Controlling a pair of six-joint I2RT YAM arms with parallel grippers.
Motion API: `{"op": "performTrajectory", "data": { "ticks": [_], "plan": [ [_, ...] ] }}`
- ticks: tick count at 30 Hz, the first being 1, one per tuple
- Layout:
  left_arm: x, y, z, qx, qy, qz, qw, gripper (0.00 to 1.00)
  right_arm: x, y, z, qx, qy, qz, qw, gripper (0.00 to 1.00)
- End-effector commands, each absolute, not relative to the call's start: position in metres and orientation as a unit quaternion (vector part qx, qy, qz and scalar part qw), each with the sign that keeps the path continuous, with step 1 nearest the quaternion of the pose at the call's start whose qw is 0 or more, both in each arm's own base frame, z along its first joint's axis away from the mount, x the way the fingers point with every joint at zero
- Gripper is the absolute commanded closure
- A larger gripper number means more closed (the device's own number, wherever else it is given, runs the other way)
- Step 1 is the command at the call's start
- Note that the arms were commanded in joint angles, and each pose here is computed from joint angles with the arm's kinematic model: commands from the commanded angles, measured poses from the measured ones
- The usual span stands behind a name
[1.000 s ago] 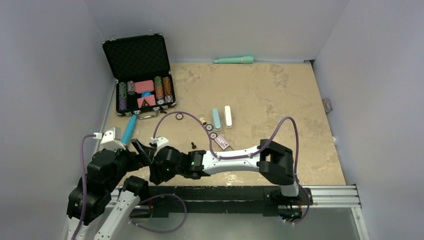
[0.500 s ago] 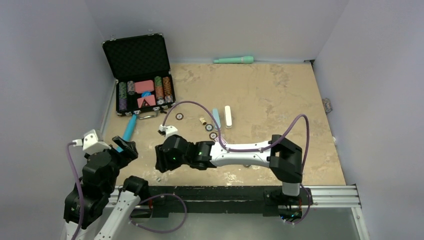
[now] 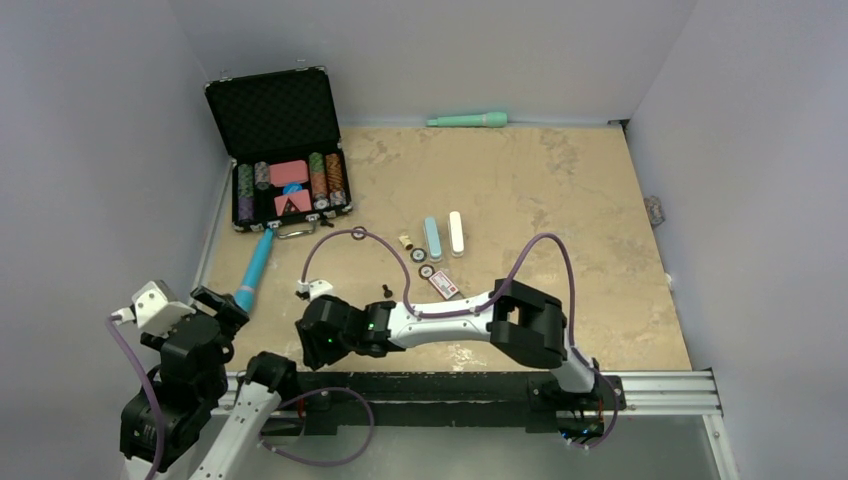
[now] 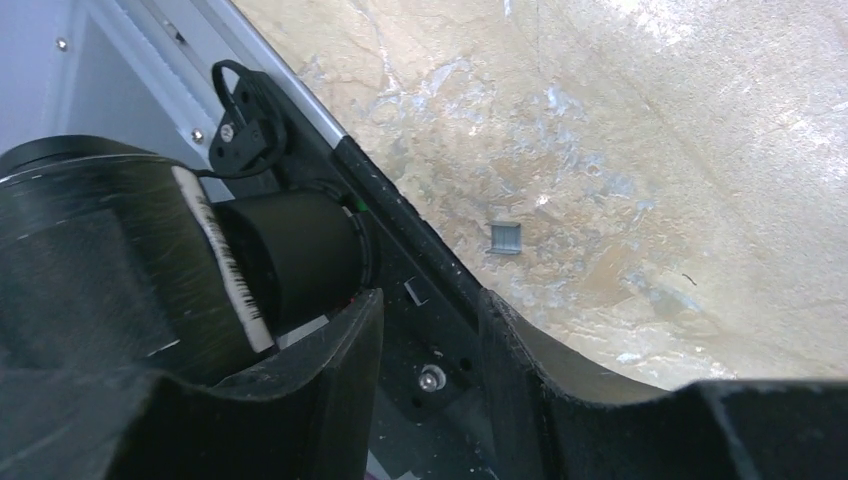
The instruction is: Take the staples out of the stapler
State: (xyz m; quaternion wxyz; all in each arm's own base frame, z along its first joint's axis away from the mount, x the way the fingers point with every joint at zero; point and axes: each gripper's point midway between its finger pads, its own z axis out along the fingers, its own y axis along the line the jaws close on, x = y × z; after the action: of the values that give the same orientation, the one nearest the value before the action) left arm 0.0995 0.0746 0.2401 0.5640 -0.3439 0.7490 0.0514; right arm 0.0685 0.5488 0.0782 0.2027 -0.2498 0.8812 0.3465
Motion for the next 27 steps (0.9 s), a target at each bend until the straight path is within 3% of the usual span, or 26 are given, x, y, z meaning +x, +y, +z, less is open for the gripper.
{"op": "performTrajectory", "data": {
  "ticks": [1,6,11,17,27],
  "plan": [
    [0.089,0.087,0.245,-0.377,0.722,0.062,0.577,0.26,0.065,0.57,0.101,-0.249,0.865,0.385,0.204,0.56],
    [0.091,0.084,0.245,-0.371,0.726,0.056,0.577,0.26,0.061,0.582,0.091,-0.255,0.863,0.391,0.194,0.57],
    [0.093,0.083,0.245,-0.366,0.728,0.054,0.577,0.26,0.058,0.592,0.086,-0.257,0.86,0.399,0.189,0.7],
    [0.092,0.083,0.246,-0.366,0.727,0.052,0.579,0.26,0.058,0.593,0.073,-0.256,0.865,0.389,0.184,0.78],
    [0.094,0.081,0.246,-0.361,0.729,0.049,0.579,0.27,0.056,0.582,0.045,-0.255,0.877,0.369,0.172,0.79]
  ]
}}
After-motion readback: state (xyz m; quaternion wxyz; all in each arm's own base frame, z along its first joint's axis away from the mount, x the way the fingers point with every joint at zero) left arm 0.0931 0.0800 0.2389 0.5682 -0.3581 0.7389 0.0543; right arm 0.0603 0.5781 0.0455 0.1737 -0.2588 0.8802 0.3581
